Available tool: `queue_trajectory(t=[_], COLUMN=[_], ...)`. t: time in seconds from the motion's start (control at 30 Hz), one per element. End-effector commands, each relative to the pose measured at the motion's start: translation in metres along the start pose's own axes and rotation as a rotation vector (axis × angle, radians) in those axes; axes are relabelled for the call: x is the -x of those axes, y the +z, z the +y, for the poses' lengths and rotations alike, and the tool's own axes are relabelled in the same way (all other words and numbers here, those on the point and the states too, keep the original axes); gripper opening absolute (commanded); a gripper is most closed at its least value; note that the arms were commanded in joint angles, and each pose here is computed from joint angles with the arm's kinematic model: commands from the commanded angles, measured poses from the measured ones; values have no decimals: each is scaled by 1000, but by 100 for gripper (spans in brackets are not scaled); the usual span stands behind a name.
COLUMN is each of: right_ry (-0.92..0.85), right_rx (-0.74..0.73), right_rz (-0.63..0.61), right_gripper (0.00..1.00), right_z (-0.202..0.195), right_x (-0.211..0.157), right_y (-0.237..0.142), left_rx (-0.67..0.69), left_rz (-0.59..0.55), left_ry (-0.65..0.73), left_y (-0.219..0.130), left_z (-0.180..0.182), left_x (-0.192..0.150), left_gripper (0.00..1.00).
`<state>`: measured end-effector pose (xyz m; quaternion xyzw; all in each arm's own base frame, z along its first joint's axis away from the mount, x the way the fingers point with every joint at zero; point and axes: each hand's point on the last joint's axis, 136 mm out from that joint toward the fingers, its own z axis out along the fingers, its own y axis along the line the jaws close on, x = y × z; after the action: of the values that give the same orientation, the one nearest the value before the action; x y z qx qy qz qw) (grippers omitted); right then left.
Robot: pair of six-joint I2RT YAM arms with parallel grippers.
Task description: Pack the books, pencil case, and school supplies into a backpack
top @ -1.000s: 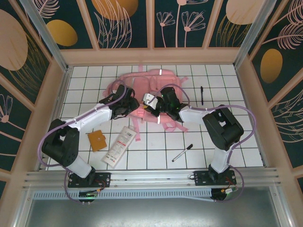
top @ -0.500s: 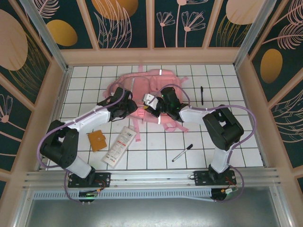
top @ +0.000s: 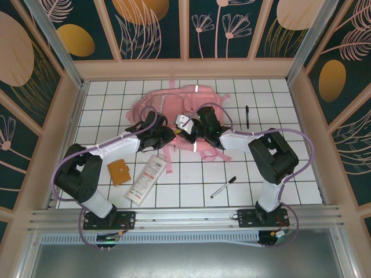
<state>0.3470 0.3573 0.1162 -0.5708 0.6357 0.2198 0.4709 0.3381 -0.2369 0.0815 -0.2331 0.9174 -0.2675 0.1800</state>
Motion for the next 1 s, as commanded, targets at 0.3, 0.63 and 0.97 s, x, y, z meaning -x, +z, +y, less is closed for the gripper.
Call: queue_trajectory(t=[0.3, 0.63, 0.97], right_ry=[-87, -87, -84], right_rx=[-34, -25, -21], right_rz=[-143, -142, -157], right_gripper=[0, 0, 0], right_z=[-11, -10, -10], right_x=[50, 50, 54], right_y=[-19, -18, -24], left_rx=[112, 78, -135], left_rz=[-126, -117, -92], left_ry=[-74, 8, 416], left_y=[-24, -31, -52], left_z=[41, 44, -22], left_x=[35, 54, 64], left_gripper=[19, 17, 52])
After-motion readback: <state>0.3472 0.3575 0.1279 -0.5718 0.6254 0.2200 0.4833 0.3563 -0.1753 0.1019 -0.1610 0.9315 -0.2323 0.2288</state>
